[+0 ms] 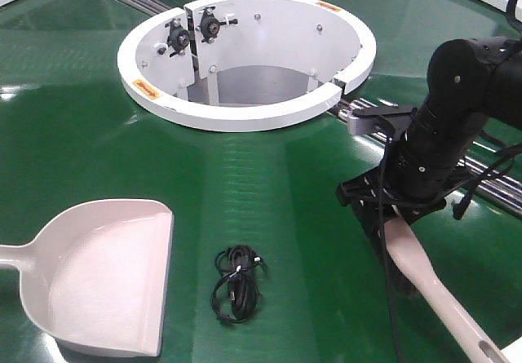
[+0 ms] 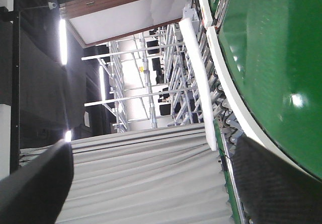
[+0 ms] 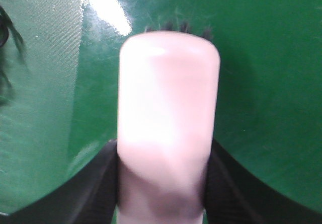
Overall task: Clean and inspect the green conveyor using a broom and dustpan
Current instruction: 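Move the left gripper to the beige dustpan handle and grasp it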
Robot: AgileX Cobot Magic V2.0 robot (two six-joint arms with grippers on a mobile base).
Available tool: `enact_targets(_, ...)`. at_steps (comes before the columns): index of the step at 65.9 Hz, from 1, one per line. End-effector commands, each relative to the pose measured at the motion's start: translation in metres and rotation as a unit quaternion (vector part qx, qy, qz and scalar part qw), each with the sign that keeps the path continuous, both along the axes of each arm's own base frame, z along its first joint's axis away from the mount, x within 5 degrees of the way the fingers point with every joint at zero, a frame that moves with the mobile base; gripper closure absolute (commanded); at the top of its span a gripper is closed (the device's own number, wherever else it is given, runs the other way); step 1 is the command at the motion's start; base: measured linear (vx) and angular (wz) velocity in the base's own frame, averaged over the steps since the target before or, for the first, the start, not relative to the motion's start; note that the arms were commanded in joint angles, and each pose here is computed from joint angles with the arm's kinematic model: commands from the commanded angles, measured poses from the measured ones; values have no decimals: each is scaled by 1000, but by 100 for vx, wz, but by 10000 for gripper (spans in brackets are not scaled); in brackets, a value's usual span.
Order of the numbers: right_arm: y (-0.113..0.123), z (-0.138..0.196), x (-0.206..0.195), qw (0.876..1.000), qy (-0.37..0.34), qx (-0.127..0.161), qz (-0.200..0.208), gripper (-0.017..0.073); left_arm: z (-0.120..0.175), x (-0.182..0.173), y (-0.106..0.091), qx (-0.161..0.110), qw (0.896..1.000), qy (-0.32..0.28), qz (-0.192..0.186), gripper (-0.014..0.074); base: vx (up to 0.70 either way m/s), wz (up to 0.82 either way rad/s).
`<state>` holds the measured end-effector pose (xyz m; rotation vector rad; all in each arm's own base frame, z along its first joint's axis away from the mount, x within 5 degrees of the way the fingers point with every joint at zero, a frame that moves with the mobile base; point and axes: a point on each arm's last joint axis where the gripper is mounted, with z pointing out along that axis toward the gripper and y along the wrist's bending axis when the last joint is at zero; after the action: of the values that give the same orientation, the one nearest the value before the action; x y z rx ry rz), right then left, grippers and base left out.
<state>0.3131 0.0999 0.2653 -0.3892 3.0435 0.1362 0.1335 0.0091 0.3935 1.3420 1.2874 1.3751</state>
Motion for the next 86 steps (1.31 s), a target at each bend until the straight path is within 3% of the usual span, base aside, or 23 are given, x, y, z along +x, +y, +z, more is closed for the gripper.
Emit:
enact_targets(1,-2,22,-9,1000,-11,4,6,569,13,-2,-2,-2,1000,-28,-11,-1,0,0)
enact_targets(20,-2,22,-9,1000,-11,4,6,569,-1,-4,6,-12,998,46,35,-1,0,0)
enact_targets(29,-2,22,-9,1000,-11,4,6,569,-12,8,11,-16,988,135,77,-1,0,0)
enact_targets(36,-2,22,-9,1000,-11,4,6,569,-20,24,13,-48,966,230,111,-1,0,0)
enact_targets(41,-2,22,-9,1000,-11,4,6,569,-24,37,15,-53,942,300,143,-1,0,0)
enact_targets(49,-2,22,-9,1000,-11,4,6,569,-36,61,17,-47,894,404,188,-1,0,0)
enact_targets(54,-2,22,-9,1000,-11,4,6,569,-41,76,15,-47,871,447,196,-1,0,0)
enact_targets(59,-2,22,-9,1000,-11,4,6,569,-47,90,14,-42,855,477,198,-1,0,0)
enact_targets(71,-2,22,-9,1000,-11,4,6,569,-68,116,16,-25,830,523,193,-1,0,0)
enact_targets(86,-2,22,-9,1000,-11,5,6,569,-102,137,27,-37,787,583,197,-1,0,0)
